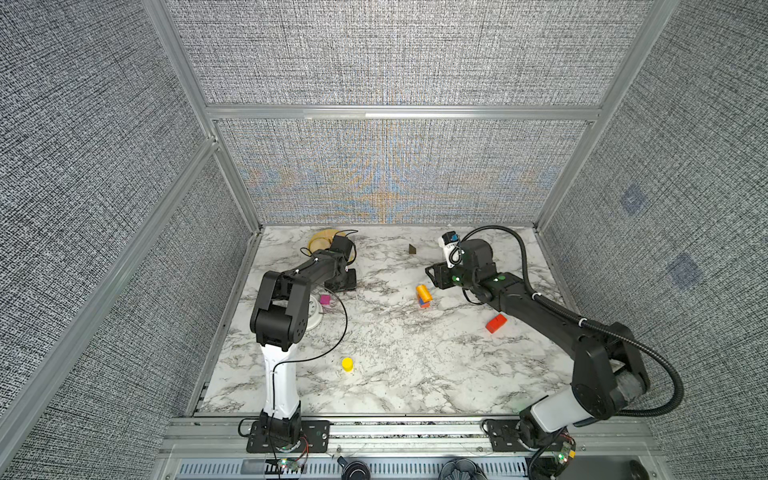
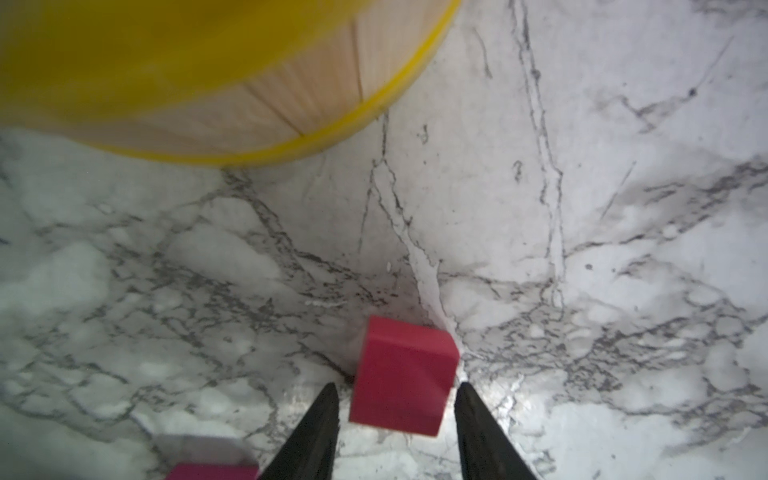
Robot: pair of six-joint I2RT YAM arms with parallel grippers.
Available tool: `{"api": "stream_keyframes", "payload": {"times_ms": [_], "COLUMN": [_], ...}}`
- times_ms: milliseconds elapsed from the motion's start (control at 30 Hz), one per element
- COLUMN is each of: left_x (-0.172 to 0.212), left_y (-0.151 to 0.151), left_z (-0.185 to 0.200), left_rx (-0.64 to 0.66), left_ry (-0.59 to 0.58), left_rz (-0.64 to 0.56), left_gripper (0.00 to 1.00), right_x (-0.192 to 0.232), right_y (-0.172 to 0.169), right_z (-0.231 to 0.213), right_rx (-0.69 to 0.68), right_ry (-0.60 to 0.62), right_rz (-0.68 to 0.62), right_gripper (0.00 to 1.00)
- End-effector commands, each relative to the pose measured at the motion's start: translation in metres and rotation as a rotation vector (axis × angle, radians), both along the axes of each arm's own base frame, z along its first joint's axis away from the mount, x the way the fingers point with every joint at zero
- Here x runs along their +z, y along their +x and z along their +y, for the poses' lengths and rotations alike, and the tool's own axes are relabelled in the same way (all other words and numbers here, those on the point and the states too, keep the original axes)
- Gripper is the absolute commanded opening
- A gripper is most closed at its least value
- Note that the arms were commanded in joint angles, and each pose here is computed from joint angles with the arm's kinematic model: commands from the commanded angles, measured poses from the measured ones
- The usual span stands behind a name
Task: Build the wood block tower
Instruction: 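Grasp the pink block with the left gripper and lift it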
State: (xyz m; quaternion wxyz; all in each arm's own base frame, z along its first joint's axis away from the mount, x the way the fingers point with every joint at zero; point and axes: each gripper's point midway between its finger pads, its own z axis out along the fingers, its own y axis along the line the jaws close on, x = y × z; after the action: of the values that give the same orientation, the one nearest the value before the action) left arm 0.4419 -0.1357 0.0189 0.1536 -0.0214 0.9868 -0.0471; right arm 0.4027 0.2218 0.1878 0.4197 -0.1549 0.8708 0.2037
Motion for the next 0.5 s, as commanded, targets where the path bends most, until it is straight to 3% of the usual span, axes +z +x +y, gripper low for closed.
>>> {"api": "stream_keyframes", "payload": {"times_ms": [0, 300, 467], "left_x": [-0.001, -0.006, 0.006], "left_y": [0.005, 0.003, 0.001], "left_z": [-0.001, -0.006, -0.017], "left_rx": [-0.009, -0.033, -0.075], "left_ry": [-0.007, -0.033, -0.094], "left_rz": [-0.008, 0.020, -0.002], "left_gripper": [0.45, 0.37, 0.32], "right_x": [0.006, 0.003, 0.005], "right_y": [0.003, 0.003, 0.004], "right_z": [0.002, 0.003, 0.001], "right_rx": [0.007, 0.017, 0.032], "right_ry": [0.019, 0.040, 0.122], "right_rz": [-0.011, 0.011, 0.070], "right_gripper": [0.55, 0.54, 0.54]}}
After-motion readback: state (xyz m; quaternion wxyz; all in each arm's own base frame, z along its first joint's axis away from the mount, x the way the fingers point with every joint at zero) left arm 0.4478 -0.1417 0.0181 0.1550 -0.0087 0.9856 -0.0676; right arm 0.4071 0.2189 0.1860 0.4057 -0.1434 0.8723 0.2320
